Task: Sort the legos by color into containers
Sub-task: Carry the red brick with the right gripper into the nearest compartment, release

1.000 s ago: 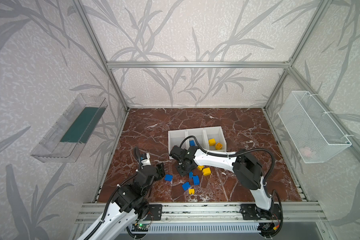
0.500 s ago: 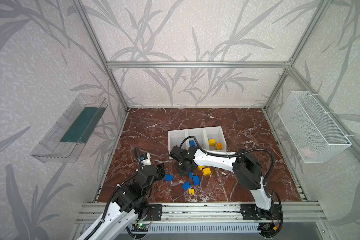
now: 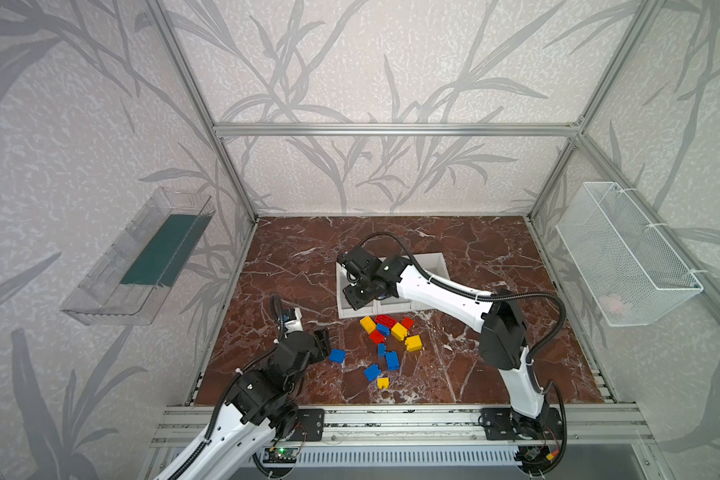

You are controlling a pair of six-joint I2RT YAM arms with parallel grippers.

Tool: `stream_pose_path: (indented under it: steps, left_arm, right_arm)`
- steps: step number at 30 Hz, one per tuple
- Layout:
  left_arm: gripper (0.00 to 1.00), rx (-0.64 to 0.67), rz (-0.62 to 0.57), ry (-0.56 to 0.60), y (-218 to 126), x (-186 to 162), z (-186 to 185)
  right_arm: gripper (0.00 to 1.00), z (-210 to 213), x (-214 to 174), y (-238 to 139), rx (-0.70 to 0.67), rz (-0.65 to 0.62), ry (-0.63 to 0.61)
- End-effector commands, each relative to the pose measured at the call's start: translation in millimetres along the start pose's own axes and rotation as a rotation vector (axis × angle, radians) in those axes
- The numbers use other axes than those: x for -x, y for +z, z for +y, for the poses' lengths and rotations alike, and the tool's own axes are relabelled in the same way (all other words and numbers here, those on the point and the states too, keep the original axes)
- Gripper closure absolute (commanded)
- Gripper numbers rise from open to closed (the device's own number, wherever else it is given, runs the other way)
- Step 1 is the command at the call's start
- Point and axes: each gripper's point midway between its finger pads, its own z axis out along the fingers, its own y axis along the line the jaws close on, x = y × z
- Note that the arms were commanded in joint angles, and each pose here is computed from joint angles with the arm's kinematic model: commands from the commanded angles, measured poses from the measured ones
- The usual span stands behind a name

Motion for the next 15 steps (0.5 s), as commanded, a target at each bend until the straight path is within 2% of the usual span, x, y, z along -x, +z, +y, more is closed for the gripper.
stream_pose_path:
  steps: [1, 9, 13, 15]
  left_arm:
    - [0.29, 0.019, 0.005, -0.010, 1, -3, 5]
    - [0.29, 0.014, 0.010, -0.019, 3, -5, 4]
    - [0.29, 0.011, 0.009, -0.017, 2, -4, 4]
    - [0.29, 0.009, 0.010, -0.016, 2, -4, 3]
  right_arm:
    - [0.78, -16, -10, 28, -0.063, 0.078, -0.038]
    - [0.76, -34, -5, 39, -0.123, 0.112, -0.028]
    - [0.66, -32, -3, 36, -0.116, 0.107, -0.020]
    - [0.58, -31, -2, 32, -0.109, 0.102, -0.016]
